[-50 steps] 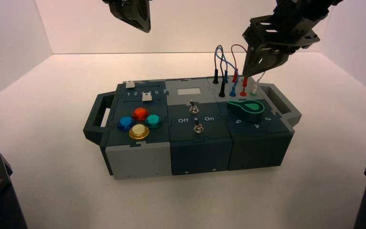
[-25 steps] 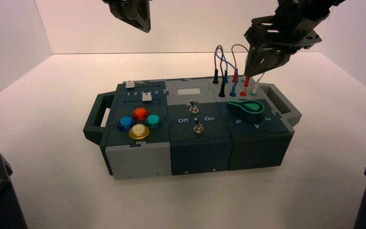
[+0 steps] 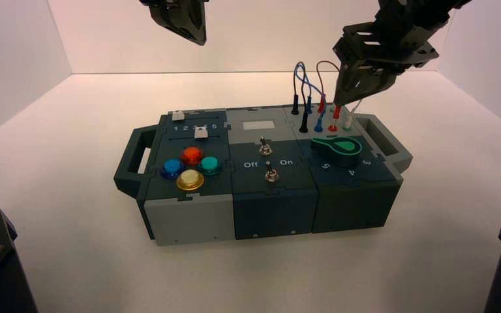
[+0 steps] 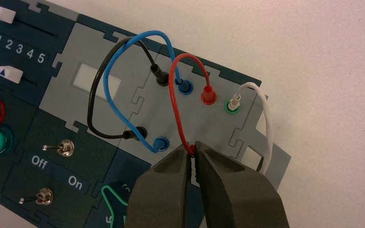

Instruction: Insert the red wire.

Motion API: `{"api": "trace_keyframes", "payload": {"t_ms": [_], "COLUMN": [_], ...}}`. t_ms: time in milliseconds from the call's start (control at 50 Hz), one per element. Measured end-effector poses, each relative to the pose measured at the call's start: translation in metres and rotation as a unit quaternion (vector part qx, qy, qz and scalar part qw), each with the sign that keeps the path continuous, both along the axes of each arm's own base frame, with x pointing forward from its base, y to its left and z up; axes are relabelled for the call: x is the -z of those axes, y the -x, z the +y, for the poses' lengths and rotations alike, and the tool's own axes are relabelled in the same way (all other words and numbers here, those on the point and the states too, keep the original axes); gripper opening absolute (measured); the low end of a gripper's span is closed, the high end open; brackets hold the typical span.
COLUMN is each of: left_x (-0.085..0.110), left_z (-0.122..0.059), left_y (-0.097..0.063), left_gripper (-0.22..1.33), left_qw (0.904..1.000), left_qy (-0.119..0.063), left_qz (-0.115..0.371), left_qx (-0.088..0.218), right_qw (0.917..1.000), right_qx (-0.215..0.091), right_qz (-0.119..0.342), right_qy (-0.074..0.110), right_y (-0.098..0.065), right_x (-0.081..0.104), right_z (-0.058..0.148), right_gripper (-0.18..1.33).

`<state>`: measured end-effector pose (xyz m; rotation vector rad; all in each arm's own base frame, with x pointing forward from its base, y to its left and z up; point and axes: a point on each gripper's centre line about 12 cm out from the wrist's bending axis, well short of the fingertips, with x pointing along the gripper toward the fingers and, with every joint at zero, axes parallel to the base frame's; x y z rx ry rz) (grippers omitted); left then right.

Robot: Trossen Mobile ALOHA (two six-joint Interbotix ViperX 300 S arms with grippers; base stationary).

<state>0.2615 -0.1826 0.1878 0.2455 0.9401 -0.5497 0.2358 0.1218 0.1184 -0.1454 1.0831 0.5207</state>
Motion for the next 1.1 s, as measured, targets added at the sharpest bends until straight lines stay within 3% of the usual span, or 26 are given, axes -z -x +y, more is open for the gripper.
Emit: {"api": "trace_keyframes", "payload": {"t_ms": [1100], "left_x": [0.0005], "left_z": [0.0015], "left_y": [-0.0011], "left_gripper": [-0.16], "left_qw": [1.0], "left_qy": [0.0], "left_qz": [0.001], "left_qx": [-0.003], "right_qw": [0.9999], "right_qx": [-0.009], "right_qz": [-0.009], "right_qy": [0.005], "right_y": [-0.0048], "right_x": [-0.0024], "right_z": [0.0023], "right_gripper": [-0.07]}}
